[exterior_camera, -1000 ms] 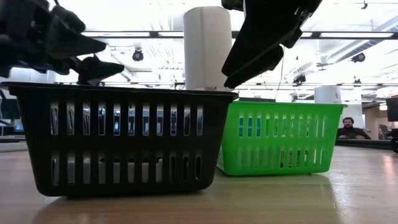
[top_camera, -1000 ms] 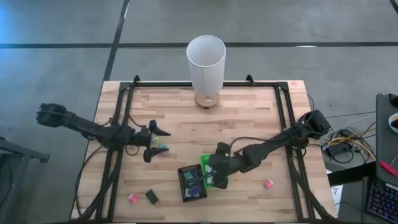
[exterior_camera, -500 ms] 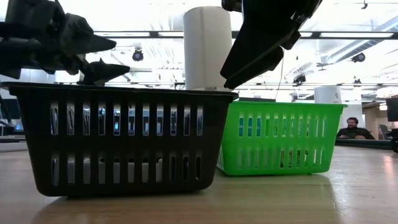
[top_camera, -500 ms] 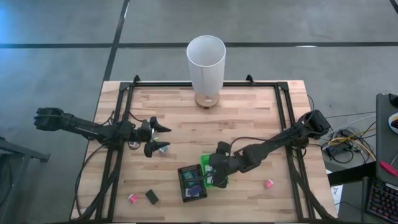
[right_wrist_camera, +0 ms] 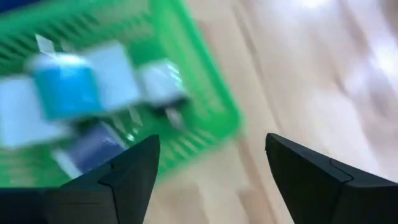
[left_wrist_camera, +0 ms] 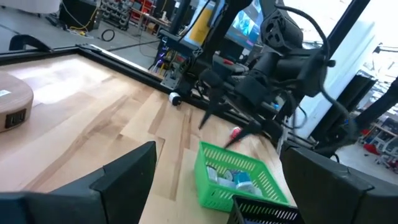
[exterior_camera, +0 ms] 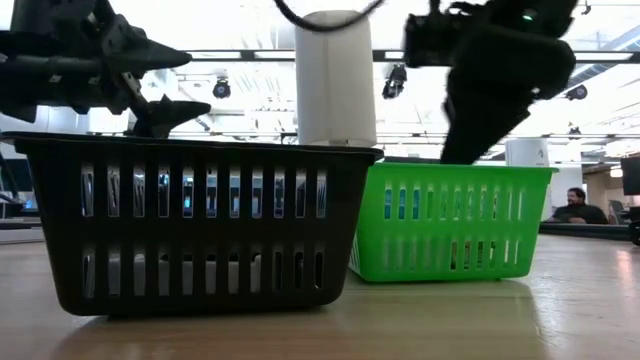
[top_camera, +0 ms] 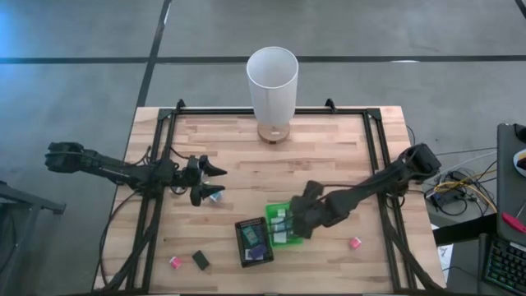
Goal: Pick & Place Office items
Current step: Put the right pink charger adapter into the green bin
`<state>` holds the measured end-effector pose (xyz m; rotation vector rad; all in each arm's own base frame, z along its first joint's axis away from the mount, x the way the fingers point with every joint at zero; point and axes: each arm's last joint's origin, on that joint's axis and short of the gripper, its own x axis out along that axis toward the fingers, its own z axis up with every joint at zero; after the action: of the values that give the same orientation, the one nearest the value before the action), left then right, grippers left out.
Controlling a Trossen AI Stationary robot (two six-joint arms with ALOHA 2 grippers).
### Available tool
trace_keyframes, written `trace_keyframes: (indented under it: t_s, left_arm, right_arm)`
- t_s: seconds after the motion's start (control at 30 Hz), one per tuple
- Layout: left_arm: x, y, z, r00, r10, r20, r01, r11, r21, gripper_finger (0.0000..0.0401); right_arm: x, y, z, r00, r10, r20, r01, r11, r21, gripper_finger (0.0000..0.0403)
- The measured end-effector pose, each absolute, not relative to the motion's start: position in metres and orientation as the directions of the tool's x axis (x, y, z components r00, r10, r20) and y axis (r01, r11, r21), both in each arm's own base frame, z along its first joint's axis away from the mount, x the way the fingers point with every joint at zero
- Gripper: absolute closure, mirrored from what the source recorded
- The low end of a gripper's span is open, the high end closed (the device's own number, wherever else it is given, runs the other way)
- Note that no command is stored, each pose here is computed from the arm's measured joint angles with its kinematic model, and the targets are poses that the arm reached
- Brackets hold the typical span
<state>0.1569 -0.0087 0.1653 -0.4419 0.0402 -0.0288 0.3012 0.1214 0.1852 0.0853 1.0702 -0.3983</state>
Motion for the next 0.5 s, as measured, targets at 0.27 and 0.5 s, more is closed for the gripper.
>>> trace_keyframes:
  t_s: [0.27, 0.5]
  left_arm:
    - [0.157, -0.009, 0.165, 0.999, -0.037, -0.034, 0.018, 0.899, -0.438, 0.0061]
    - [0.157, -0.009, 0.165, 0.999, -0.036, -0.034, 0.016, 0.889, -0.458, 0.0061]
  right_arm:
    - [0.249, 0.119, 0.205, 0.411, -0.272, -0.87, 0.502, 0.864, -0.033, 0.0146]
    - [0.203, 0.119, 0.219, 0.478, -0.167, -0.862, 0.698, 0.669, 0.257, 0.0145]
